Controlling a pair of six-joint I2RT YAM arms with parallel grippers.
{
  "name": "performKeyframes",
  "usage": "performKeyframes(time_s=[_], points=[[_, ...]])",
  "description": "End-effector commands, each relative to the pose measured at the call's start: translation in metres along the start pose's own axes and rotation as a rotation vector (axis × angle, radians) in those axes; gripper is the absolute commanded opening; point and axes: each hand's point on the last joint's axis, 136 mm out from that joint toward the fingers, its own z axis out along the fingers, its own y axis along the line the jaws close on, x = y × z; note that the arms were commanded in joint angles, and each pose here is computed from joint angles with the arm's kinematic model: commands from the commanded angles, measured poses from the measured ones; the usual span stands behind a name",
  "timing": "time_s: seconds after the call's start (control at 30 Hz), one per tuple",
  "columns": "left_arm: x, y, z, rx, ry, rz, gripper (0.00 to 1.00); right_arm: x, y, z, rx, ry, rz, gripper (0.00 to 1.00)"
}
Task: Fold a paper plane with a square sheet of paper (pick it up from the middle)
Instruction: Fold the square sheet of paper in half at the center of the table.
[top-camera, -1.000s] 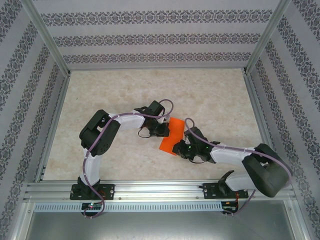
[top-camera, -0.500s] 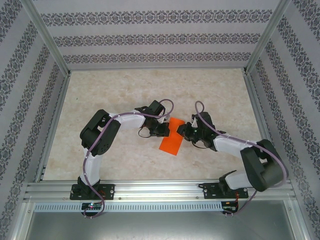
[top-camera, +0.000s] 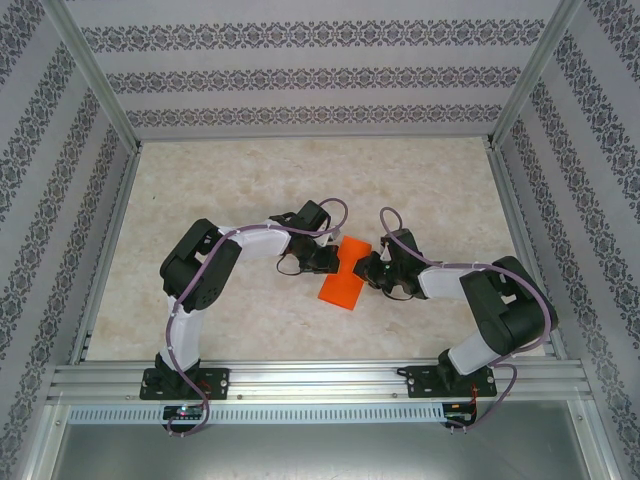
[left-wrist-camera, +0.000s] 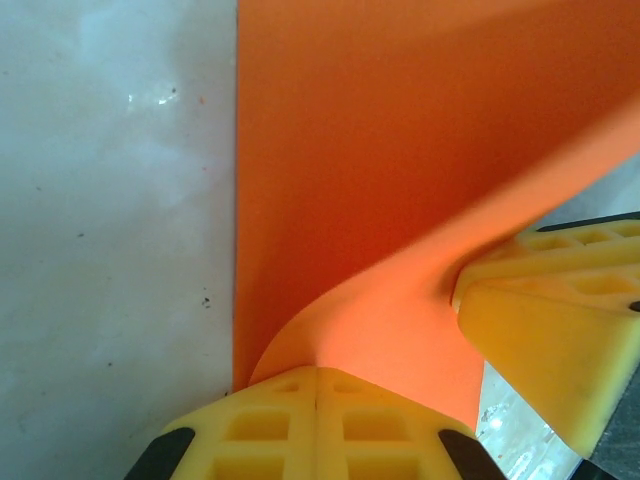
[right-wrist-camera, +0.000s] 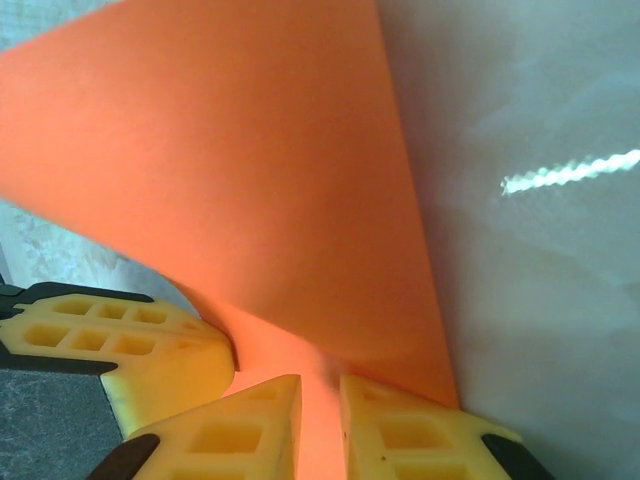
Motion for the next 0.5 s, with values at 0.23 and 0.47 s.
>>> performKeyframes(time_s=[0.23,0.47], points=[[0.037,0.039,0.023,-0.140,0.118,-0.037,0.00,-0.027,0.032,-0.016,-0.045,-0.051,-0.084,0.20],[0.038,0.041,0.023,-0.143,0.118,-0.035,0.00,-0.026,-0.003,0.004,0.038,-0.029,-0.039,0.20]])
